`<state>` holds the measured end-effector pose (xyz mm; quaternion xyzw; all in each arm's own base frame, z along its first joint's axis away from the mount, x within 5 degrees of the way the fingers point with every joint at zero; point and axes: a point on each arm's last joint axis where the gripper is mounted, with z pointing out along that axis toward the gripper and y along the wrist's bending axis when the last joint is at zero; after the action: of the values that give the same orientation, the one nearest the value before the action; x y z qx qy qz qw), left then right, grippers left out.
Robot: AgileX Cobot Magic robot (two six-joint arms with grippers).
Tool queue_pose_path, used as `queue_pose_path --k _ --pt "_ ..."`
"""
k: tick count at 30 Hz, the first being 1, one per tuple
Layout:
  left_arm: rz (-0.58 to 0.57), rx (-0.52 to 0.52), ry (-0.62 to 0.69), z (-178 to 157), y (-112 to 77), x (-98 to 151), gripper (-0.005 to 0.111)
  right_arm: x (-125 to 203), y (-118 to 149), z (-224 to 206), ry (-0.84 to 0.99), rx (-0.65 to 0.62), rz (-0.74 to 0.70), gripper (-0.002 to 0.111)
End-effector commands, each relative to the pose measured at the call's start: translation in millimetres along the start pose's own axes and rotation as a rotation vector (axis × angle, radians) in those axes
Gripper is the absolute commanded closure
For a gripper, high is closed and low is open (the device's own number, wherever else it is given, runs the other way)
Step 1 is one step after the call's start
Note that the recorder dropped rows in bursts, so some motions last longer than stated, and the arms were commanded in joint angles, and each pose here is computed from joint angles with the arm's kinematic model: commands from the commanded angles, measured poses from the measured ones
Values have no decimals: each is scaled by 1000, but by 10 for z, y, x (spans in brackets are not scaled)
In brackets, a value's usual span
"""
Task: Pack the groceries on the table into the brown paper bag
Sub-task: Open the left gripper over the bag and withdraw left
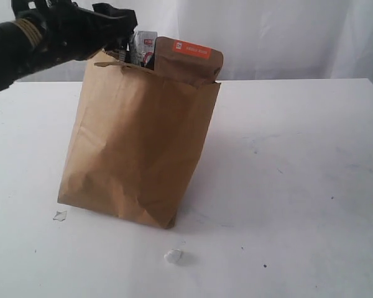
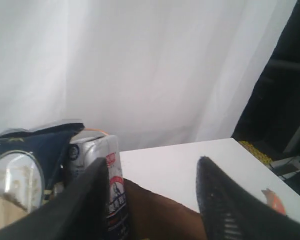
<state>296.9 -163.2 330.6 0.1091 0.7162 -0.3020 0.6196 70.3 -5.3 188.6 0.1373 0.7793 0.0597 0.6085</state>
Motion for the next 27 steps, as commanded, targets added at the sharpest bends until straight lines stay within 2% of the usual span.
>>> queue_pose_path --k 1,5,8,14,16,17,19,21,24,27 --pt "21 -66 9 -265 -39 -229 50 11 0 4 2 -4 1 108" --pt "35 -92 8 -552 -71 -291 50 11 0 4 2 -4 1 108" --pt "43 -89 6 -755 -85 -223 53 11 0 4 2 -4 1 108" --pt "243 -113 118 -1069 15 247 86 11 0 4 2 -4 1 108" --pt "199 -143 151 -1156 71 413 93 11 0 4 2 -4 1 108" --pt "142 -167 168 -1203 107 506 95 11 0 4 2 -4 1 108" --pt "43 -209 202 -1285 169 680 95 11 0 4 2 -4 1 108" --pt "-2 -237 248 -1373 221 865 95 11 0 4 2 -4 1 108" --pt "-2 -238 312 -1468 236 1076 94 11 0 4 2 -4 1 108" --pt "10 -193 361 -1507 162 1210 94 11 0 4 2 -4 1 108"
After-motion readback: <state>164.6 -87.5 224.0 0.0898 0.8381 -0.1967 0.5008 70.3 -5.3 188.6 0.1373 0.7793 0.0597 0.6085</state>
